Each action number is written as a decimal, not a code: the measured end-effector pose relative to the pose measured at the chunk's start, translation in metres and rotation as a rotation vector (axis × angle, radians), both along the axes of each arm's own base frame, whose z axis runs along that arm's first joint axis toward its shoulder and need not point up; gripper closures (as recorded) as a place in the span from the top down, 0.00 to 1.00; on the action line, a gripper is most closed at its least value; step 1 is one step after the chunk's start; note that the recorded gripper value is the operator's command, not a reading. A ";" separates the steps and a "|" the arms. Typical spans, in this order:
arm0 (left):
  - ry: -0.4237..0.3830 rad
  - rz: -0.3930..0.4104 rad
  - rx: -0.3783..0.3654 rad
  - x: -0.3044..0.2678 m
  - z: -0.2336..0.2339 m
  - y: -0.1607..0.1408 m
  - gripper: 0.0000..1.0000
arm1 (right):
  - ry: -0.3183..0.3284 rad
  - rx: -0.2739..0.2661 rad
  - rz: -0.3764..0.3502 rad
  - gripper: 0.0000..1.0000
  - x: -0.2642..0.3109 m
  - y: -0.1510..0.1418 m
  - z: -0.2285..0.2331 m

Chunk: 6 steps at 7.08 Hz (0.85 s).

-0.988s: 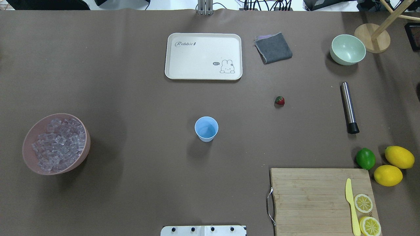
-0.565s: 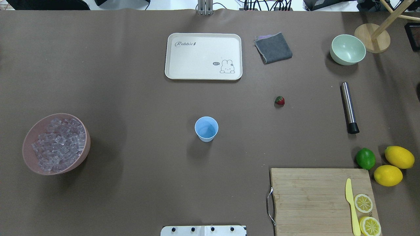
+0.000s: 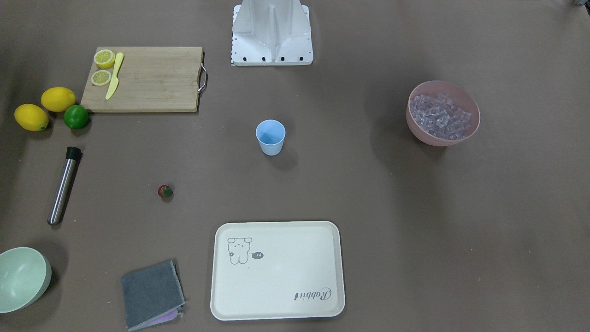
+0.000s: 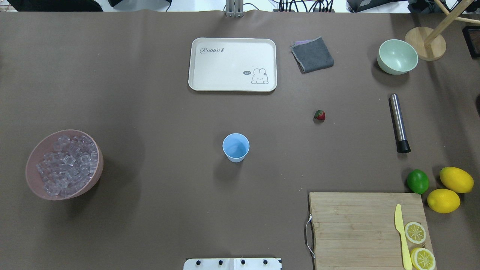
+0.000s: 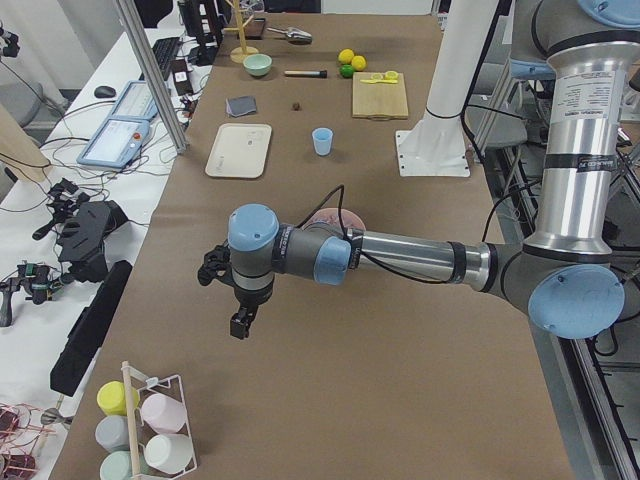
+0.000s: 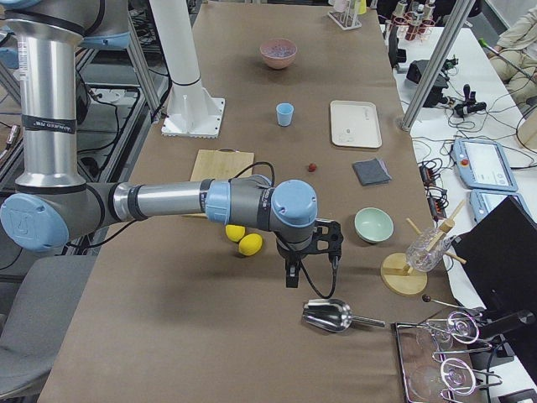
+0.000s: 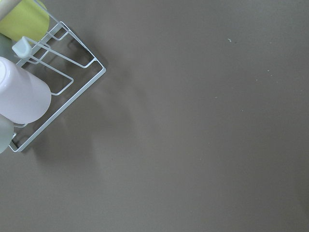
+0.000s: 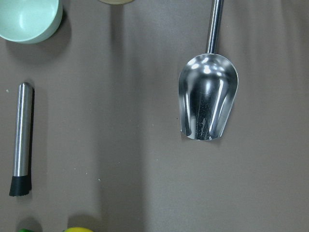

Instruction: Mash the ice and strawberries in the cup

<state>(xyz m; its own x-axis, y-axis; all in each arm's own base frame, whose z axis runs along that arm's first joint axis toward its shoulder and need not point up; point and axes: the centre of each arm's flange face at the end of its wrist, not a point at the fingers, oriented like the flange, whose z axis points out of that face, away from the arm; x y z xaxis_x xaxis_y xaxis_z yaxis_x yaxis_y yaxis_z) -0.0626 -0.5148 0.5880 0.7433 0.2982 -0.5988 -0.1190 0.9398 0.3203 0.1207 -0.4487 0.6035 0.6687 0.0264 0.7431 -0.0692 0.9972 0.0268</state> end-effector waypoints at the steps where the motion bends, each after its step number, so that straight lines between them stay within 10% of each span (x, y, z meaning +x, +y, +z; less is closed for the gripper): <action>1: 0.011 -0.025 -0.004 0.006 -0.014 0.004 0.98 | -0.002 0.001 -0.001 1.00 0.000 0.000 0.000; 6: 0.161 -0.218 -0.156 0.121 -0.103 0.090 0.98 | -0.001 -0.001 -0.010 1.00 -0.004 0.000 0.001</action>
<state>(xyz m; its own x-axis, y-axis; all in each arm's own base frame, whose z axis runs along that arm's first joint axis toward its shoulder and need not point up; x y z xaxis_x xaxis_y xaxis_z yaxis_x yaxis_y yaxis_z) 0.0589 -0.4244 0.4850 0.6714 0.0372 -0.7401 0.1313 0.9770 0.1682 0.1167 -0.4491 0.6044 0.6683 0.0206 0.7436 -0.0596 0.9979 0.0259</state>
